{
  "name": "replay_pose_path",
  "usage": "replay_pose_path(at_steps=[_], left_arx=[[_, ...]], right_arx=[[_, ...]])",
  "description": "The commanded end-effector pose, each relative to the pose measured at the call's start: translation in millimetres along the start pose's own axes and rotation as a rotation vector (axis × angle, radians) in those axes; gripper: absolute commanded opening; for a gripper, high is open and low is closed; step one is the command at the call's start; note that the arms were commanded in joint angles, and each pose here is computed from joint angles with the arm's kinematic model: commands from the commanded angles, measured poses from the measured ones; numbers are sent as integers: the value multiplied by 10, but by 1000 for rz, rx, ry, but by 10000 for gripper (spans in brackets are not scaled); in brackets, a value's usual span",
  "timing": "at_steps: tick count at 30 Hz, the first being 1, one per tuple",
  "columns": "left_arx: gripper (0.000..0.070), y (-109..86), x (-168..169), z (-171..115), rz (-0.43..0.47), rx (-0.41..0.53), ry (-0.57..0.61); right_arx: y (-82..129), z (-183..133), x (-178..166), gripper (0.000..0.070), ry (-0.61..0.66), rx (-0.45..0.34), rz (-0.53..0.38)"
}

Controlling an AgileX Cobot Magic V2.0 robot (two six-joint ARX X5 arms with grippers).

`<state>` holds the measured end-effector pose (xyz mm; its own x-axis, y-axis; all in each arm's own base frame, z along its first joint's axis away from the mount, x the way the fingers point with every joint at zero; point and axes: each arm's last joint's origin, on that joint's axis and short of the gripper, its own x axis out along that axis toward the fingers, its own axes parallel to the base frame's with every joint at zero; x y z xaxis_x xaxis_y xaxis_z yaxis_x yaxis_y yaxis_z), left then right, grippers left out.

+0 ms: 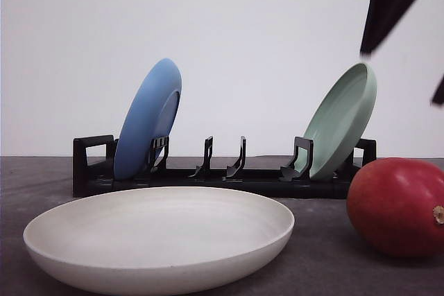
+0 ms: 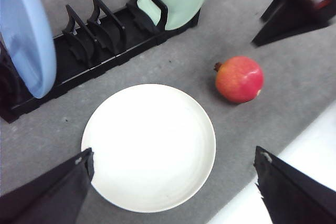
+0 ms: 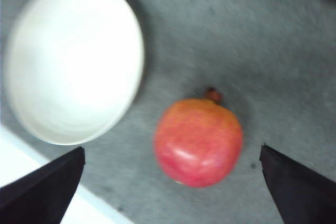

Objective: Place pomegranate in white plate

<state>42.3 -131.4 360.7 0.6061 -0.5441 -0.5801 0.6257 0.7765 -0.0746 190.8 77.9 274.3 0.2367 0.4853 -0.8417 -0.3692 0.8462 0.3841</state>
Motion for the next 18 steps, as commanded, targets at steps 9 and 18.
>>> replay_pose_path(at_steps=[9, 18], left_arx=[[593, 271, -393, -87, -63, -69, -85], [593, 384, -506, -160, -66, -100, -90]], right_arx=[[-175, 173, 639, 700, 253, 72, -32], [-248, 196, 1033, 700, 366, 79, -51]])
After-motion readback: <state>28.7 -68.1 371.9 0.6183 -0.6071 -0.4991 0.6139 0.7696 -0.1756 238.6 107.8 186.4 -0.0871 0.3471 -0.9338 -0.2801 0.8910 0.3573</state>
